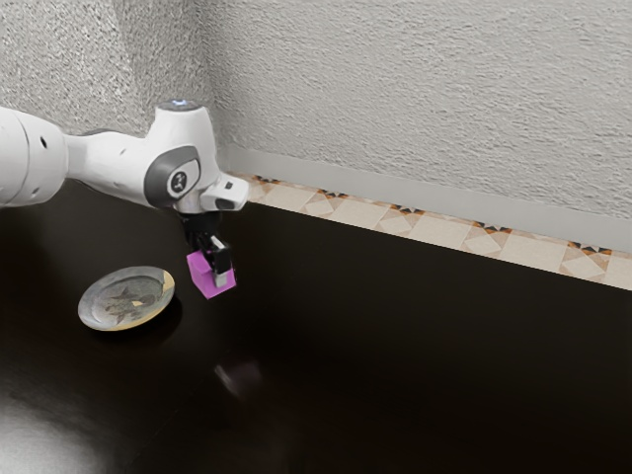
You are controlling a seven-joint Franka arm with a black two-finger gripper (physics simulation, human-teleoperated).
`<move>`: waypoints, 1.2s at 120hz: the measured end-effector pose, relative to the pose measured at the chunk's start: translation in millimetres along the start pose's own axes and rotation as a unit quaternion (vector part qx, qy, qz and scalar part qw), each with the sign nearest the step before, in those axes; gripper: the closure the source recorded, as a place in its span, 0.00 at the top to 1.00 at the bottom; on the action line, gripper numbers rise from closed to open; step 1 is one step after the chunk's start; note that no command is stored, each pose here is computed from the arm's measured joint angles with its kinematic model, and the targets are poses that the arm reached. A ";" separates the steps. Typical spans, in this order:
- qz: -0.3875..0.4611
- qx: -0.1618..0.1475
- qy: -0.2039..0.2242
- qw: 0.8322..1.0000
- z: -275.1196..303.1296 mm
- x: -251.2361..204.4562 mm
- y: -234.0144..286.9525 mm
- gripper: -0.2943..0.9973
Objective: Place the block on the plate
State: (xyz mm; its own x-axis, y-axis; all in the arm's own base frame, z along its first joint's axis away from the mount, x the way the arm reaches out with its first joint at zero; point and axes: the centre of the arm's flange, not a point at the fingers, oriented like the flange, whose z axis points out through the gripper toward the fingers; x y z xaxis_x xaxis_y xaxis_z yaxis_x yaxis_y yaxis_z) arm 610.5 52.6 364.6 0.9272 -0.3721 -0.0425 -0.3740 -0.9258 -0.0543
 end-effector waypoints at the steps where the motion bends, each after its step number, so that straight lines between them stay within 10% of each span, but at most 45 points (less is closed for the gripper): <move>1: -0.003 0.000 0.000 1.000 -0.1 -1.2 -2.9 0.53; 144: -0.094 -0.029 -0.038 0.994 75.7 -111.5 -166.5 0.53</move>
State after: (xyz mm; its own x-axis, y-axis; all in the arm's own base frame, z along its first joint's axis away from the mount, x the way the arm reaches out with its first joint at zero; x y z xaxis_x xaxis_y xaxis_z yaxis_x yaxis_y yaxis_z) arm 568.0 253.2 302.8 0.9757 -0.1881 -0.1124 -0.1905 -0.9816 -0.0109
